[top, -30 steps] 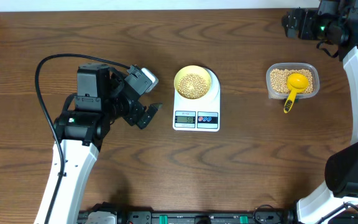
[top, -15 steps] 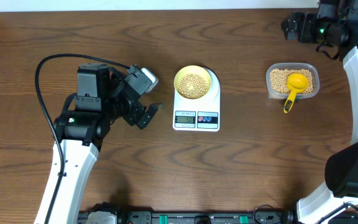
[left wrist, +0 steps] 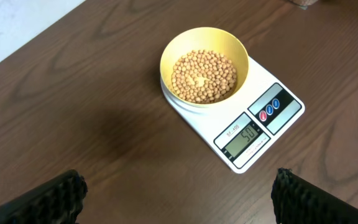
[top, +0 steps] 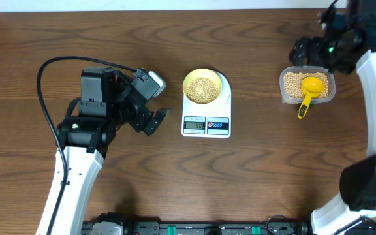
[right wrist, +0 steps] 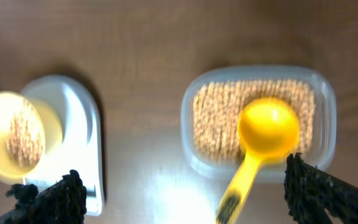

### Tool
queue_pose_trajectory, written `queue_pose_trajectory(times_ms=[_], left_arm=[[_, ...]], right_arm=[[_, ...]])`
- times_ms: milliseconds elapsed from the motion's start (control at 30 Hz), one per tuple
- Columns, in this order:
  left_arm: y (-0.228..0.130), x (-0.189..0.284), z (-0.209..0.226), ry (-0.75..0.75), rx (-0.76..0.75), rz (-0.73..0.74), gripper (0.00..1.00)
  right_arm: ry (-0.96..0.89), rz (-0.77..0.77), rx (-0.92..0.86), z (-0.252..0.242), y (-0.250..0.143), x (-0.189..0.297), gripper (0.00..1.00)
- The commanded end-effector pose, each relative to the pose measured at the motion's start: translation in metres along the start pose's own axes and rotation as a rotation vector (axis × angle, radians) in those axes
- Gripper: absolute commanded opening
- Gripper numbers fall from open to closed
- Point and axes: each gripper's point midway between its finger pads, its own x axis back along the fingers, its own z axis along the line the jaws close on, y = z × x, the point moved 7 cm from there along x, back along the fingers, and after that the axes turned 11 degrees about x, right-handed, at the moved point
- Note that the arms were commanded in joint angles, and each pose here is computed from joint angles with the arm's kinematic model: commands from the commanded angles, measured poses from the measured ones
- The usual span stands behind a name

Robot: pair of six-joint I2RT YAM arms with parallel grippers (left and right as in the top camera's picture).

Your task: Scoop item into bowl and weigh 50g on scale

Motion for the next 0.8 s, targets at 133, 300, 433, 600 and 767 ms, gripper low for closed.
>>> queue_pose_trajectory(times_ms=[133,300,433,600,767], left_arm=[[-0.003,0.000,0.001,0.009,0.017,0.005,0.97],[-0.003,0.000,0.001,0.009,0.017,0.005,0.97],[-0.003,0.000,0.001,0.009,0.017,0.005,0.97],[-0.003,0.000,0.001,0.009,0.017,0.005,0.97],[-0.003,0.000,0.001,0.009,0.017,0.005,0.97]], right_arm=[[-0.107,-0.132,0.218,0.057,-0.037,0.107,0.99],[-0.164,-0.309,0.369,0.060,-0.071,0.150,0.99],[-0.237,-0.503,0.365,0.051,-0.098,0.163,0.99],[-0.328,-0.699,0.338,0.040,-0.130,0.157,0.99],[-0.347,-0.840,0.358,0.039,-0.154,0.129,0.99]])
